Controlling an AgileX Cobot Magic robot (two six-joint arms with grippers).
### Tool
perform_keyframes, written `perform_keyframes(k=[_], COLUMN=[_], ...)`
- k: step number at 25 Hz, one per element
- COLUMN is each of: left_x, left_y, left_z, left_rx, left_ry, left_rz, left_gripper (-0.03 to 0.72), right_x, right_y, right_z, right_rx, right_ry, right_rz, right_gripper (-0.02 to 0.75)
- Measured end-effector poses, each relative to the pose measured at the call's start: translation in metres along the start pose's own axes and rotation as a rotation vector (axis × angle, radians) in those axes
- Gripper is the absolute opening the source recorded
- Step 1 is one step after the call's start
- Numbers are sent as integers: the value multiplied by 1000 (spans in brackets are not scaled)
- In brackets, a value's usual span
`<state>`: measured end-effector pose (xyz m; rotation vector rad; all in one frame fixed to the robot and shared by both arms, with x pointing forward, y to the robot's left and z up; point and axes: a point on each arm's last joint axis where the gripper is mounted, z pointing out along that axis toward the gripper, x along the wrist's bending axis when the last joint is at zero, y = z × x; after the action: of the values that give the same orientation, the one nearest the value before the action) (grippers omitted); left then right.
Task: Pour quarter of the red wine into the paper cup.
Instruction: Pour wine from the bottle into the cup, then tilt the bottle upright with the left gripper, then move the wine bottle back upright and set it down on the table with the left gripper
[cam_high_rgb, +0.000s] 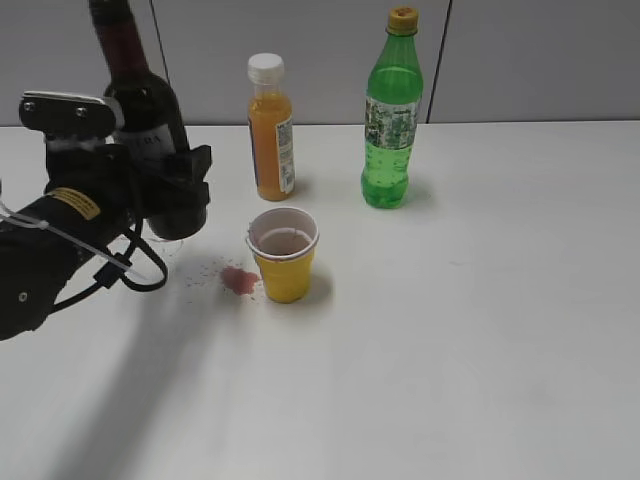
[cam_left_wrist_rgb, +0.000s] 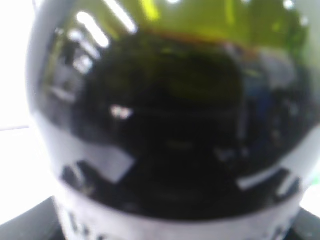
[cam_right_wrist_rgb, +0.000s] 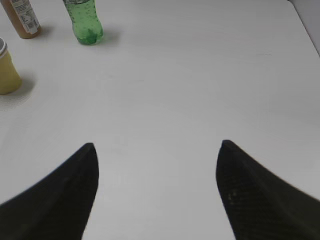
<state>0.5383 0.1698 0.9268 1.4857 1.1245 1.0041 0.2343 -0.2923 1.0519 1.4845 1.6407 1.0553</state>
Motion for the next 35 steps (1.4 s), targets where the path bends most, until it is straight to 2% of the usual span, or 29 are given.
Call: perform_keyframes(k=[3, 5, 9, 12, 20, 30, 35], left_x=[14, 26, 46, 55, 47, 46, 45], left_y=[4, 6, 7, 9, -9, -46, -49], left_z=[3, 5, 15, 30, 76, 93, 95], left_rx=[-42, -63, -79, -83, -39, 11, -4], left_ry=[-16, -24, -23, -51, -178, -177, -179], left_rz=[-117, -148, -141, -100, 9, 8, 13], left_gripper=[527, 527, 527, 527, 527, 527, 527], right_x=[0, 0, 0, 0, 0, 0, 0], right_y=[0, 0, 0, 0, 0, 0, 0], right_z=[0, 0, 0, 0, 0, 0, 0], right_rx=[0, 0, 0, 0, 0, 0, 0], right_ry=[0, 0, 0, 0, 0, 0, 0], right_rz=[0, 0, 0, 0, 0, 0, 0], right_gripper=[556, 556, 556, 556, 556, 556, 556])
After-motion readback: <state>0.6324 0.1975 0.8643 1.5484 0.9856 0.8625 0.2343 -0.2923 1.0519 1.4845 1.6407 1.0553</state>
